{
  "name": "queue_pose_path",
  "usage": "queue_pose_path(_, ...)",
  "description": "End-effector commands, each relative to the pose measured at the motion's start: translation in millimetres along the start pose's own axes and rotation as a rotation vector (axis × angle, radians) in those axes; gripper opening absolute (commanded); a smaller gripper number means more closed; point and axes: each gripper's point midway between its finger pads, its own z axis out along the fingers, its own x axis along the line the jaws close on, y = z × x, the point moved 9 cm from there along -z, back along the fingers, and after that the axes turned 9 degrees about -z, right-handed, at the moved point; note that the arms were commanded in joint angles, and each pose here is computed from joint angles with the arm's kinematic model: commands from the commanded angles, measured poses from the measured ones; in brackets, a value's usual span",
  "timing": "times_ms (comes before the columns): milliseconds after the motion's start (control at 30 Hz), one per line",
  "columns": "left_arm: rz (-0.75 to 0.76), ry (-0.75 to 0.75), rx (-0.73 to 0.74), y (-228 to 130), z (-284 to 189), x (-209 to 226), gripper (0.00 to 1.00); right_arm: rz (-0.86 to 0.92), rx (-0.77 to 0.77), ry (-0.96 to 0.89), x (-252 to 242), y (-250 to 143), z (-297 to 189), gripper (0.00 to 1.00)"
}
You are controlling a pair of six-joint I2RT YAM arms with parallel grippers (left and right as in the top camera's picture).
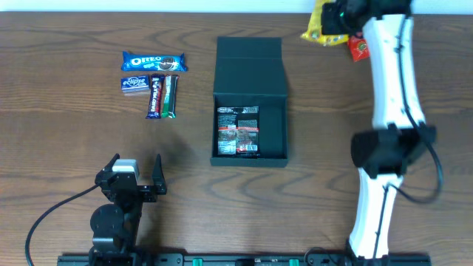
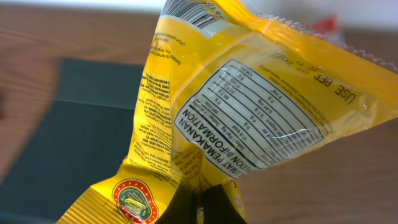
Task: Pack container
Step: 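Carry the yellow bag over the box with the right gripper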
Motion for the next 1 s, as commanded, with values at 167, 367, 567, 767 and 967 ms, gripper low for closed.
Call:
queue_pose_path(167,0.005,0.009,0.029,-10.7,3.0,2.9,0.95,-0.014,-0.059,0.002,15.8,-26.6,-88.9,0.02)
queue_pose_path(367,0.005,0.009,0.029,-10.7,3.0,2.9,0.95,-0.034,-0.055,0.103,52.7,-98.6,-82.2,0.02)
queue_pose_path(567,0.005,0.009,0.029,-10.7,3.0,2.9,0.96,-0.102,0.068,0.215,117.9,-155.9,-53.0,0.01)
queue_pose_path(767,0.005,0.009,0.029,-10.7,3.0,2.9,0.95,-0.191,0.101,0.292,161.2,-181.9,-34.7,0.01)
queue_pose_path(967,0.005,0.009,0.029,-10.7,3.0,2.9,0.95,-0.094,0.184,0.314,164.5,-209.8,-14.1,0.01)
